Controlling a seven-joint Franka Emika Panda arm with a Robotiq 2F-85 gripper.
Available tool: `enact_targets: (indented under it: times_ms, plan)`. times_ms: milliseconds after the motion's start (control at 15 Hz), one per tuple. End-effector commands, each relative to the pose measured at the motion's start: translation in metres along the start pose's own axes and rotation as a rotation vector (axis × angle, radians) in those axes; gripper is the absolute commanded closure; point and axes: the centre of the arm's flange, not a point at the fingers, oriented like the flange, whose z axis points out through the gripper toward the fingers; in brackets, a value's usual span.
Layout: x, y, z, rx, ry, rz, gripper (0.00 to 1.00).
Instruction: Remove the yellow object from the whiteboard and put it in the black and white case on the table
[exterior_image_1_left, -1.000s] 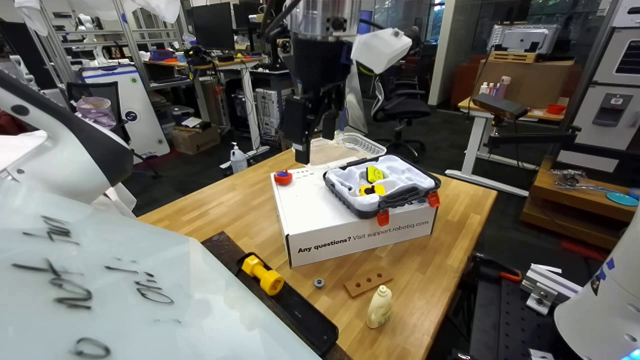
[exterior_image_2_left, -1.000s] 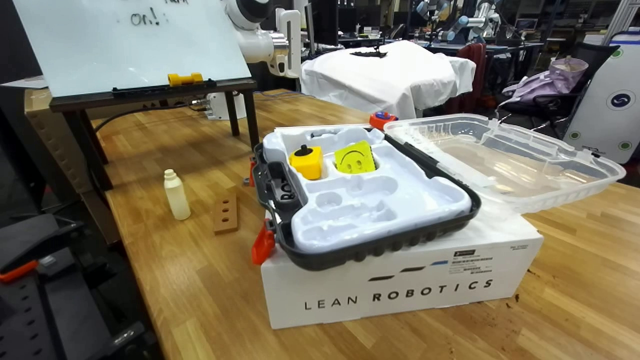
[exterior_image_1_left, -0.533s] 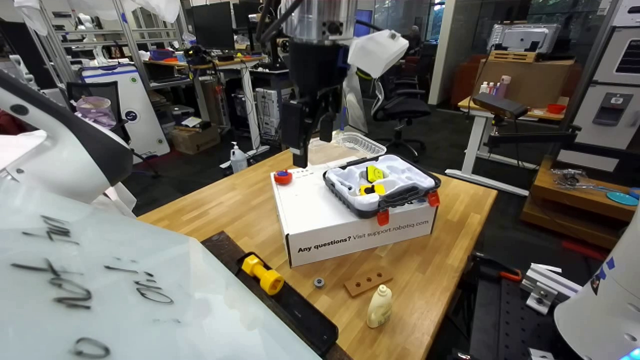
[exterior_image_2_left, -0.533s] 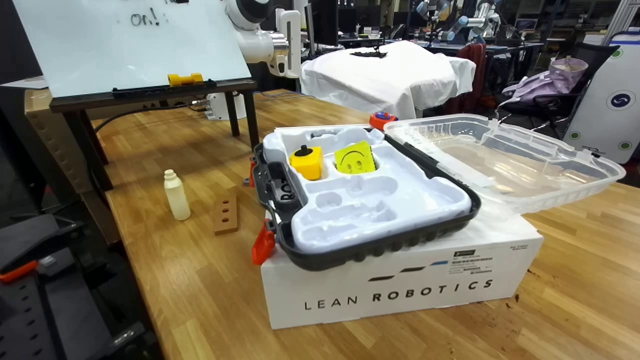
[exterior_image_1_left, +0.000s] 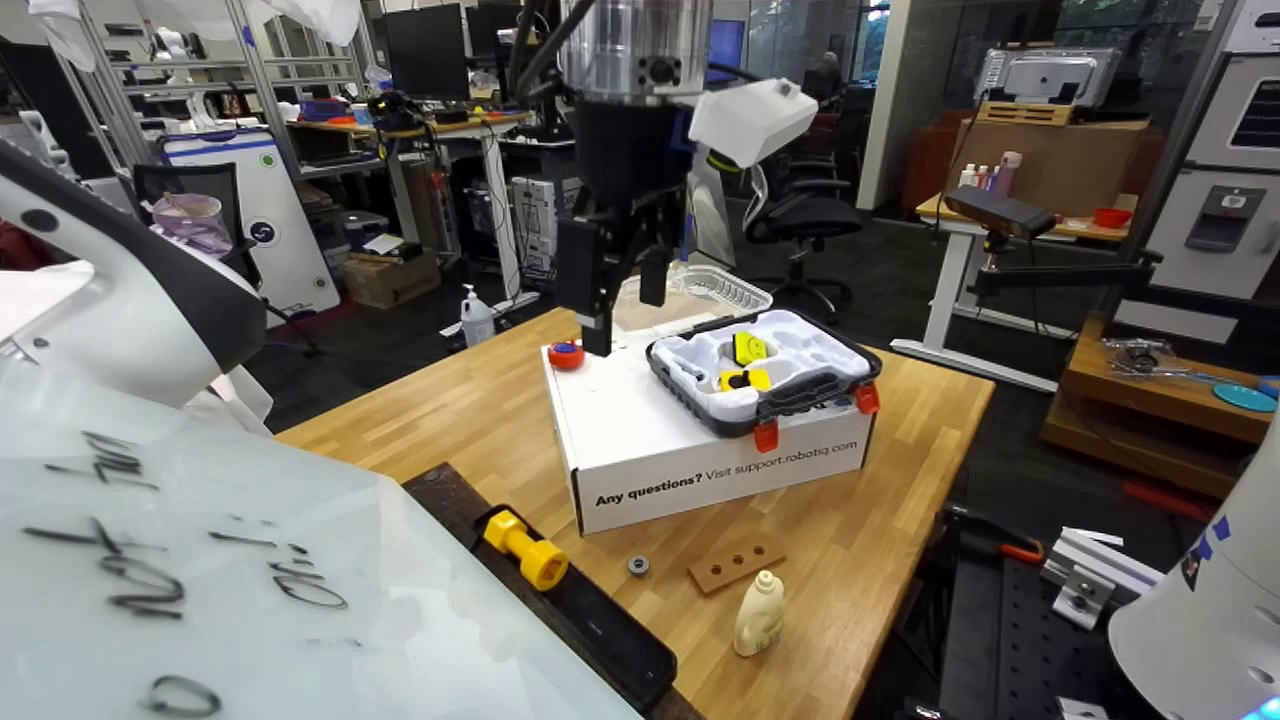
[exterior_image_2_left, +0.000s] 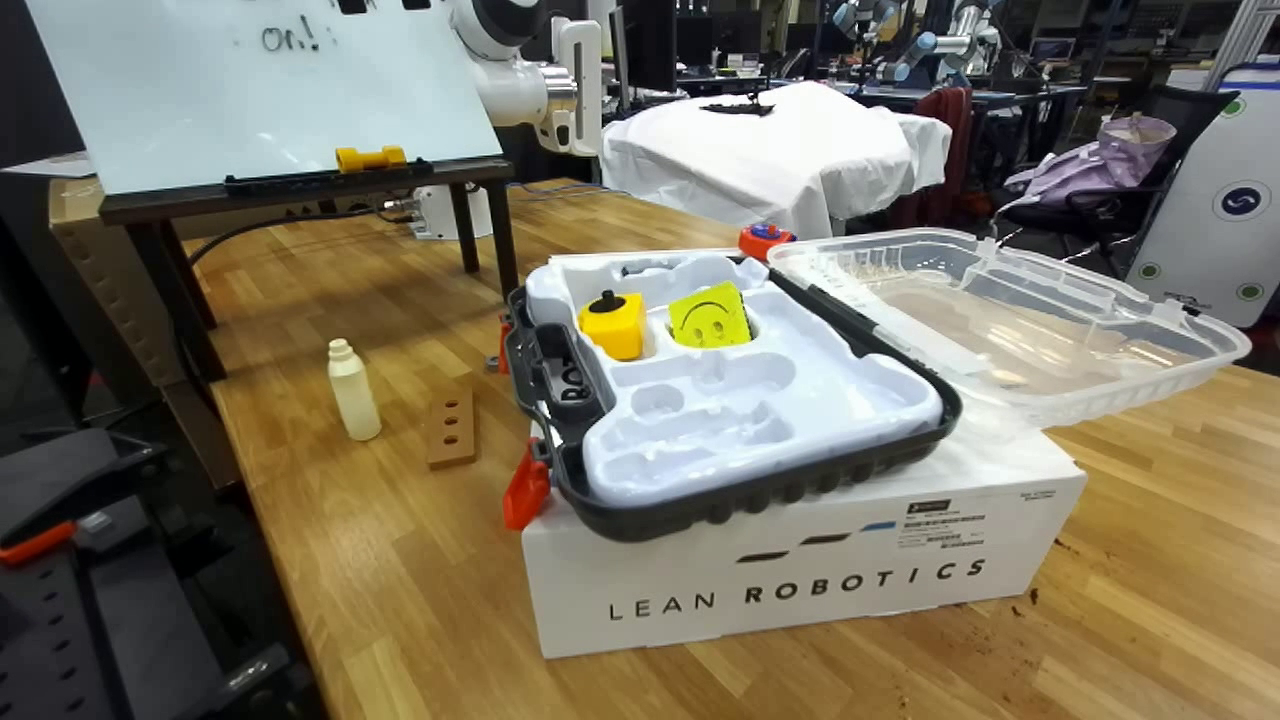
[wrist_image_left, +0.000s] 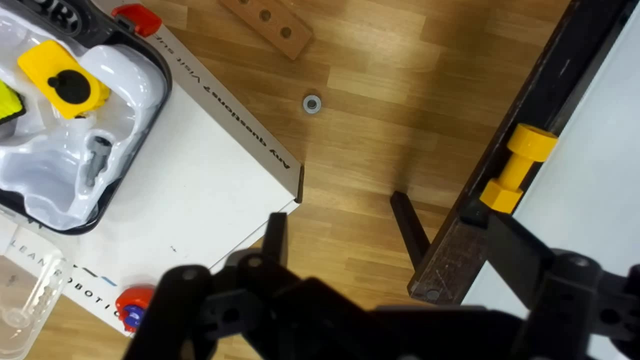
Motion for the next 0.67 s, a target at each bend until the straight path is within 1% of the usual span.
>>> enact_targets:
  times_ms: [0, 133, 333, 533, 600]
  plan:
    - [0.005, -0.009, 0.017, 0.028, -0.061, 0.045, 0.0]
    - [0.008, -0.016, 0.026, 0.036, -0.087, 0.062, 0.0]
    - [0.012, -0.03, 0.029, 0.043, -0.107, 0.101, 0.0]
    - [0.011, -0.044, 0.023, 0.072, -0.106, 0.104, 0.0]
    - [0.006, -0.039, 0.028, 0.055, -0.077, 0.091, 0.0]
